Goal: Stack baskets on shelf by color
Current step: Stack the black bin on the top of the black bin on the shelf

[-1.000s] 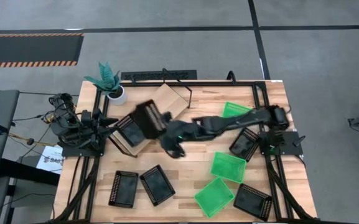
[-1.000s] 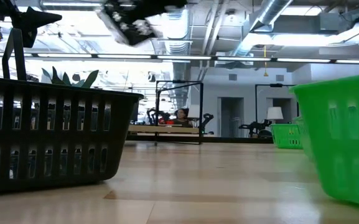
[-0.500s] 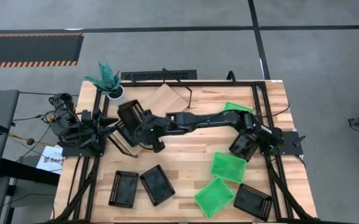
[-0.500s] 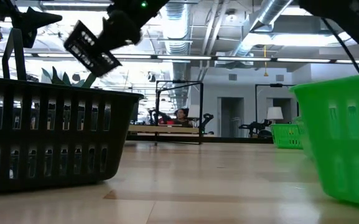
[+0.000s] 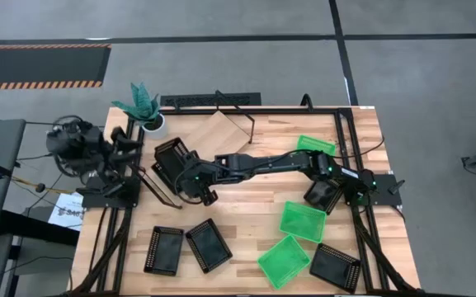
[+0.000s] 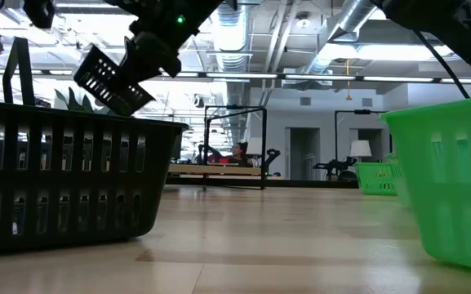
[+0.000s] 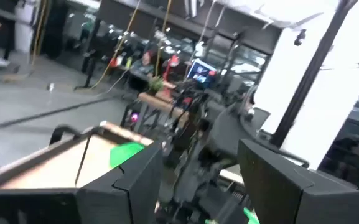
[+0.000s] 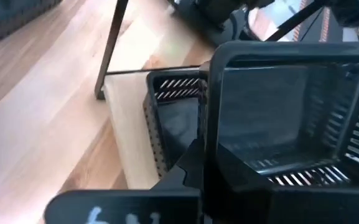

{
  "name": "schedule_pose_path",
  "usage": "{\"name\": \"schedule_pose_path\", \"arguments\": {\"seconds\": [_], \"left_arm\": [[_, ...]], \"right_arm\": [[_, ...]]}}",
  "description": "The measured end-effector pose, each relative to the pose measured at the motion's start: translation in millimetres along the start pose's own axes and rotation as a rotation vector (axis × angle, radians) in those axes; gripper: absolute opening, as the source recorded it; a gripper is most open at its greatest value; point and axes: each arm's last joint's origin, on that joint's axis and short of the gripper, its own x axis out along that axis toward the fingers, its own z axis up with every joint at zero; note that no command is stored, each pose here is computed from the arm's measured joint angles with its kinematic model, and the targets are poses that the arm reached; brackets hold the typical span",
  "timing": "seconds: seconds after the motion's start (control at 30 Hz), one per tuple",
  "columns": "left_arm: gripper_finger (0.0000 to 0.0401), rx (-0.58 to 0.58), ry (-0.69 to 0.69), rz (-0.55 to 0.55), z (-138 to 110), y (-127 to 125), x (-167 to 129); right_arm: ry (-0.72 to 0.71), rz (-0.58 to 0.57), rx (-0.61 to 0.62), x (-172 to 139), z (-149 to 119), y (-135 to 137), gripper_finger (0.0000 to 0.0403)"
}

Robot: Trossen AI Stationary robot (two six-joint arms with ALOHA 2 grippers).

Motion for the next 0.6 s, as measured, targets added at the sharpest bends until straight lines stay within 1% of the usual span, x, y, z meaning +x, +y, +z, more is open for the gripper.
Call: {"name": "schedule_pose_path", "arguments": {"seconds": [0.1,0.2,0.6], "left_arm": [[0.0199,0.027,-0.021,-0.002,13.7,3.3,-3.1],[0.0199,0.047,-0.031,0.016,19.4,5.4,-4.5],[0.0198,0.069,0.009,0.024,12.9,6.5,-4.5]], "right_arm": [[-0.002,0.001,0.0,-0.1,0.7,0.8,0.0022],[-0.004,0.0,-0.003,0.0,1.0,1.1,0.0033],[0.002,-0.012,-0.024,1.0,-2.9,-4.6,0.0091]]}}
